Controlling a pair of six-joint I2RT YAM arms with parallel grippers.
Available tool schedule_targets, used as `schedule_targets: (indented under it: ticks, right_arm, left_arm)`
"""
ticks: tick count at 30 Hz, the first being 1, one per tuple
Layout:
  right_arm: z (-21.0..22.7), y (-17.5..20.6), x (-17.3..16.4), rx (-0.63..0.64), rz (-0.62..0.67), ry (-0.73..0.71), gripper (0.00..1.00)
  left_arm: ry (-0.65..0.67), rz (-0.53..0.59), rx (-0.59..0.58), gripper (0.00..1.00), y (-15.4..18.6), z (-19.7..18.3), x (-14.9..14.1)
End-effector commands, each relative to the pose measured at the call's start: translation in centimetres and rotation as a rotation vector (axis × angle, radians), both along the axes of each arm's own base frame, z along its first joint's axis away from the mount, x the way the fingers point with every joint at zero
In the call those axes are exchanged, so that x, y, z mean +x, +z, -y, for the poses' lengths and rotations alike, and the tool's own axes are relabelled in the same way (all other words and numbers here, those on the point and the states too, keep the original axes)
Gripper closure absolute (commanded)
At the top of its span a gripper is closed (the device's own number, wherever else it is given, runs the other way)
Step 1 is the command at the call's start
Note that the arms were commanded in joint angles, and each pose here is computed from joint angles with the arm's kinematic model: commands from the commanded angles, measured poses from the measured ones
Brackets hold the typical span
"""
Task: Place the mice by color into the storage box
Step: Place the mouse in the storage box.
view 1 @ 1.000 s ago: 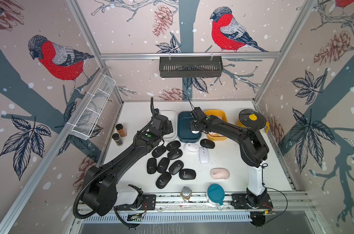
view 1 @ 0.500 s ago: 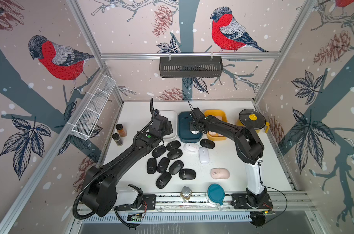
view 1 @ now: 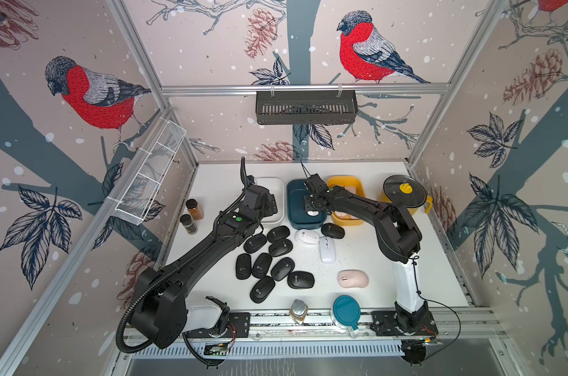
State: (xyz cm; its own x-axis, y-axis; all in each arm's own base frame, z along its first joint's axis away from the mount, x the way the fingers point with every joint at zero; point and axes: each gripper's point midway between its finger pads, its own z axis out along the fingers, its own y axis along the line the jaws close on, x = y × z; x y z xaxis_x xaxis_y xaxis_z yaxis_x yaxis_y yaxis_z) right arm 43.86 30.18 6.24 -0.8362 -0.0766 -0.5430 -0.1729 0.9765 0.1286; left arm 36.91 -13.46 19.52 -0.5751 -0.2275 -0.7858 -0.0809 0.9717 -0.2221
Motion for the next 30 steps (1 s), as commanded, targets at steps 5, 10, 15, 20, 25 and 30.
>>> schedule_targets:
  ticks: [5, 10, 15, 20, 25, 30]
  right_arm:
    - [-0.8, 0.7, -0.1, -0.004, 0.014, 0.011, 0.41]
    - [-1.2, 1.0, -0.7, -0.013, 0.014, 0.016, 0.40]
    - [-0.9, 0.5, -1.1, -0.014, -0.001, 0.006, 0.40]
    - [-0.7, -0.1, -1.4, -0.021, -0.015, -0.001, 0.40]
    - [-0.6, -0.8, -1.4, -0.035, -0.028, -0.002, 0.38]
    - [-0.6, -1.3, -1.3, -0.047, -0.039, -0.003, 0.38]
  left_arm:
    - [0.006, 0.017, -0.030, 0.13, 0.6, 0.2, 0.1]
    - [-0.001, 0.012, -0.033, 0.13, 0.5, 0.2, 0.0]
    - [-0.003, 0.009, -0.037, 0.13, 0.4, 0.2, -0.2]
    - [-0.004, 0.013, -0.043, 0.13, 0.3, 0.2, -0.3]
    - [-0.003, 0.011, -0.045, 0.13, 0.3, 0.2, -0.3]
    - [-0.004, 0.009, -0.044, 0.13, 0.2, 0.2, -0.3]
